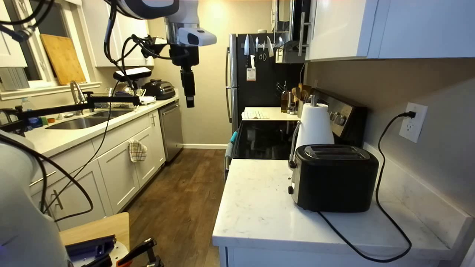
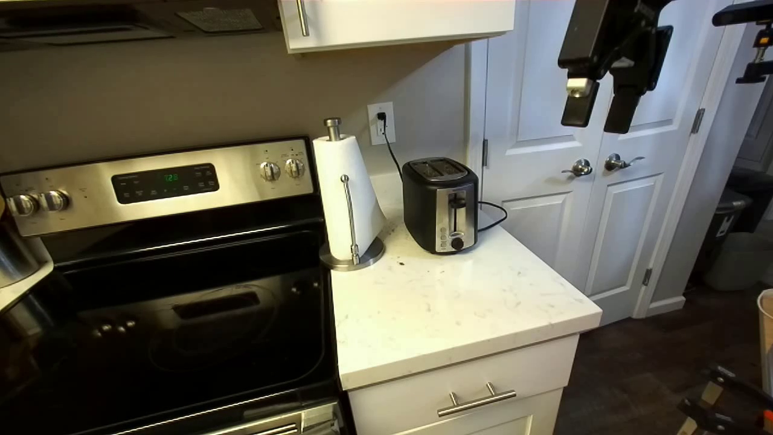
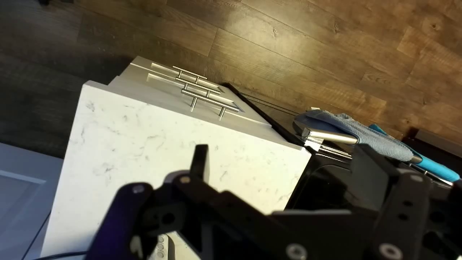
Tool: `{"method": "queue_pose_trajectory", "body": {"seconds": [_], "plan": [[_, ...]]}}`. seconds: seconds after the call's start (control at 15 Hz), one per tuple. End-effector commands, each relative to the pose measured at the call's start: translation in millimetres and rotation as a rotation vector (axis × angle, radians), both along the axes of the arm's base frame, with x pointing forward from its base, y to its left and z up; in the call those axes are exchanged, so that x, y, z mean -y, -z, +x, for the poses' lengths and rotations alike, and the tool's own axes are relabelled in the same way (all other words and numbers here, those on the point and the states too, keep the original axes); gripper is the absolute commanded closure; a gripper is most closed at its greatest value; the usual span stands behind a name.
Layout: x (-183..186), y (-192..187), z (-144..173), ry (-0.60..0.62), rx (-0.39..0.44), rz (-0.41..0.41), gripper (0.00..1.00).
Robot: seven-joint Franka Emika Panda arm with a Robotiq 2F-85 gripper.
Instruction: Push down the toaster lever
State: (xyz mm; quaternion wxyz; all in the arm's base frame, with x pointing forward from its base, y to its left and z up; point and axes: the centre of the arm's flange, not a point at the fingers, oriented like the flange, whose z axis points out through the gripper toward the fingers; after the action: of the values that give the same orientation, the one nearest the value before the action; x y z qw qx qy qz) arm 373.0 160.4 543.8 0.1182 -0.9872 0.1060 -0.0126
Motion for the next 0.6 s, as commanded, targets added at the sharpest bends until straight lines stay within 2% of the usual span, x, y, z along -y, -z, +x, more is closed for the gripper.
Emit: {"method": "queue_pose_trajectory", "body": {"seconds": [0.0,0.53], "plan": [[0.0,0.0,0.0,0.000,0.000,0.000,0.00],[4.1,4.4,2.7,0.039,0.041,-0.032,0.00]]}}
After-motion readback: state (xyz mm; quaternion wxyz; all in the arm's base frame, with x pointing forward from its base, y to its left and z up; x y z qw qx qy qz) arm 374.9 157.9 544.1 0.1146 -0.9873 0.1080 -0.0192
